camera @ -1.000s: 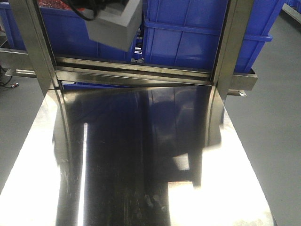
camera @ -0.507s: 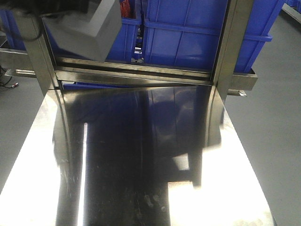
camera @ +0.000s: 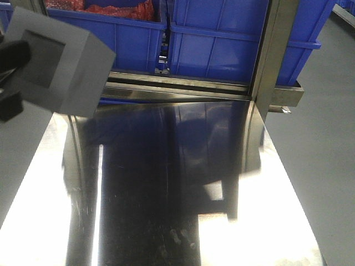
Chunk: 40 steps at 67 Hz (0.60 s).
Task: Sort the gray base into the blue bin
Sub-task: 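Raise the held gray block with the left gripper toward the body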
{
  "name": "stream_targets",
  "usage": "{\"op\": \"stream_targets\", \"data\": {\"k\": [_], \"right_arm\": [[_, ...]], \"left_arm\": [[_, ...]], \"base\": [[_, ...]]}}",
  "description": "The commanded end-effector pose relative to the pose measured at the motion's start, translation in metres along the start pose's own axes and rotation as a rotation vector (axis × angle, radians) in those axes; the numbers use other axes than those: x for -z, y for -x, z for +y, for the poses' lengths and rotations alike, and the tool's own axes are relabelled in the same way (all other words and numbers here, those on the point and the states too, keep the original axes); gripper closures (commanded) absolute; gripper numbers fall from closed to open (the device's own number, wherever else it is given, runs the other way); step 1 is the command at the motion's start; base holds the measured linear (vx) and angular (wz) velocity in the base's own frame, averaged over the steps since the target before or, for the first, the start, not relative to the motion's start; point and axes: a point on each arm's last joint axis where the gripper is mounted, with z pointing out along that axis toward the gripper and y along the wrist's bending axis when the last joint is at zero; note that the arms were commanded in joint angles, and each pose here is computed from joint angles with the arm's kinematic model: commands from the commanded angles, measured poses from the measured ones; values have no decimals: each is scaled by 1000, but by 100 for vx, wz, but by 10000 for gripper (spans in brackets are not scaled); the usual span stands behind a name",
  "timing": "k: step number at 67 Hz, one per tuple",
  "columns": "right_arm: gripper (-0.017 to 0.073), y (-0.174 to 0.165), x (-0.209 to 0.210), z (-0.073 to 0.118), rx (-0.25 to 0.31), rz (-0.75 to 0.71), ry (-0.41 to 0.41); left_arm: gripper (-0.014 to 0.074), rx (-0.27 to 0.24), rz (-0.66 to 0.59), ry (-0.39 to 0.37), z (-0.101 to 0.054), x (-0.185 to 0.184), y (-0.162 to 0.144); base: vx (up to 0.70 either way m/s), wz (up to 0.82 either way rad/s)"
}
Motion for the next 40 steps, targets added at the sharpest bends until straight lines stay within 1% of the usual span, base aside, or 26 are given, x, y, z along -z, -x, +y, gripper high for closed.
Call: {"op": "stream_targets", "data": {"k": [1,11,23,40], "right_arm": [[564,6,0,0,17,-71,-2],[564,6,0,0,17,-71,-2],[564,6,0,0,17,-71,-2],[564,6,0,0,17,-71,-2]], "left_arm": [[600,14,-185,-32,-2,21,13],[600,36,-235,-45,-2,41,-2],[600,40,-326,-59,-2,61,-8],[600,40,-327,-56,-1,66,-9]], "base": [[0,0],[0,0],[0,0],[0,0]]}}
